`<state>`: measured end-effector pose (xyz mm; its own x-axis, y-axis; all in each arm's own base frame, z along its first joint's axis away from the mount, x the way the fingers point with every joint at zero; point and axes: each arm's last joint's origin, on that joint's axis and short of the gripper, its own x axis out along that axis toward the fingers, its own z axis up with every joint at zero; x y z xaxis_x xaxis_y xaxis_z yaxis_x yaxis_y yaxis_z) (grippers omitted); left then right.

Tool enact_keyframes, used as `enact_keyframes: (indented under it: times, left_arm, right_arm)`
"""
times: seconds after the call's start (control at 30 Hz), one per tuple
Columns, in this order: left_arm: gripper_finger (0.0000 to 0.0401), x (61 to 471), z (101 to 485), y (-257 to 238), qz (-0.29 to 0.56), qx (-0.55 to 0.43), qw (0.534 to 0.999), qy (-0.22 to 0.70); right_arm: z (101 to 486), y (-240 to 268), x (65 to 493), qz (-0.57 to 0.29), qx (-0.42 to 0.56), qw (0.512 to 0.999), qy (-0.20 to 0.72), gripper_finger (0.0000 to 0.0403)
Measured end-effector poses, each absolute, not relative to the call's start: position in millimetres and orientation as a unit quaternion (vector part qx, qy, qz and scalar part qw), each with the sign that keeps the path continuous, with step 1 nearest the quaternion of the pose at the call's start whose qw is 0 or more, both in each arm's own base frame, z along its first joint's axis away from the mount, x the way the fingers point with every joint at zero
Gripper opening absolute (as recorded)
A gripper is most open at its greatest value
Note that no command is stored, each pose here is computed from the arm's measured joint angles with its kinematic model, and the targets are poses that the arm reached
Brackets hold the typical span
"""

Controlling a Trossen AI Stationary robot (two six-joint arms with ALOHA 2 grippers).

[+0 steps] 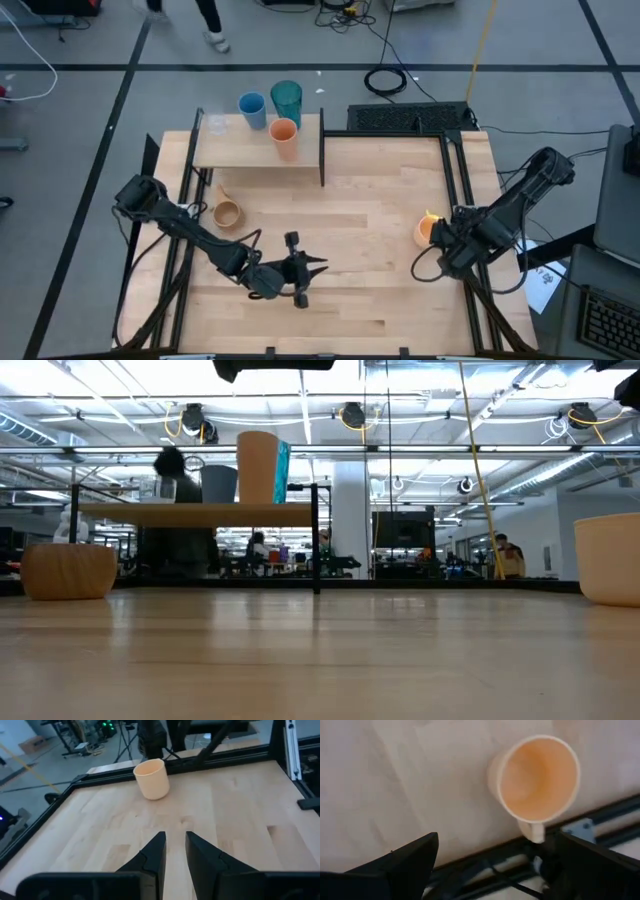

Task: Stack small to large cups/mugs on shelf
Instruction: Put the orange mug on the shelf

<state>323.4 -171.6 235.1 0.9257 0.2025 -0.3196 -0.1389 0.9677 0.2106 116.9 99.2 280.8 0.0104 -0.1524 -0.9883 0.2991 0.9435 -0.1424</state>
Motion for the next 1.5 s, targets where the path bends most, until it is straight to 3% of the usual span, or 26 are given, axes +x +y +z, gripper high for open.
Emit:
enact_keyframes:
  times: [0.2,0.37,0.8,1.27,1.5]
  left_arm:
    - [0.0076,324.7,231.3,-168.3,0.058,0.097,0.974,0.194]
    - [0.0076,322.5,226.3,-166.9,0.056,0.102,0.969,0.219]
    - [0.0076,323.0,225.2,-164.6,0.056,0.116,0.965,0.226]
    - [0.0076,323.4,225.2,-163.8,0.056,0.123,0.965,0.227]
    - [0.0076,323.4,225.2,-163.8,0.055,0.123,0.965,0.227]
  right_arm:
    - [276.2,106.5,129.1,-0.128,0.028,0.754,0.643,0.0390]
    - [256.8,106.1,128.5,-0.125,0.020,0.751,0.648,0.0373]
    - [218.8,98.5,126.6,-0.142,0.013,0.737,0.660,0.0221]
    - [200.2,84.5,131.7,-0.154,0.014,0.729,0.667,0.0126]
    - [200.2,82.9,132.9,-0.156,0.018,0.728,0.667,0.0046]
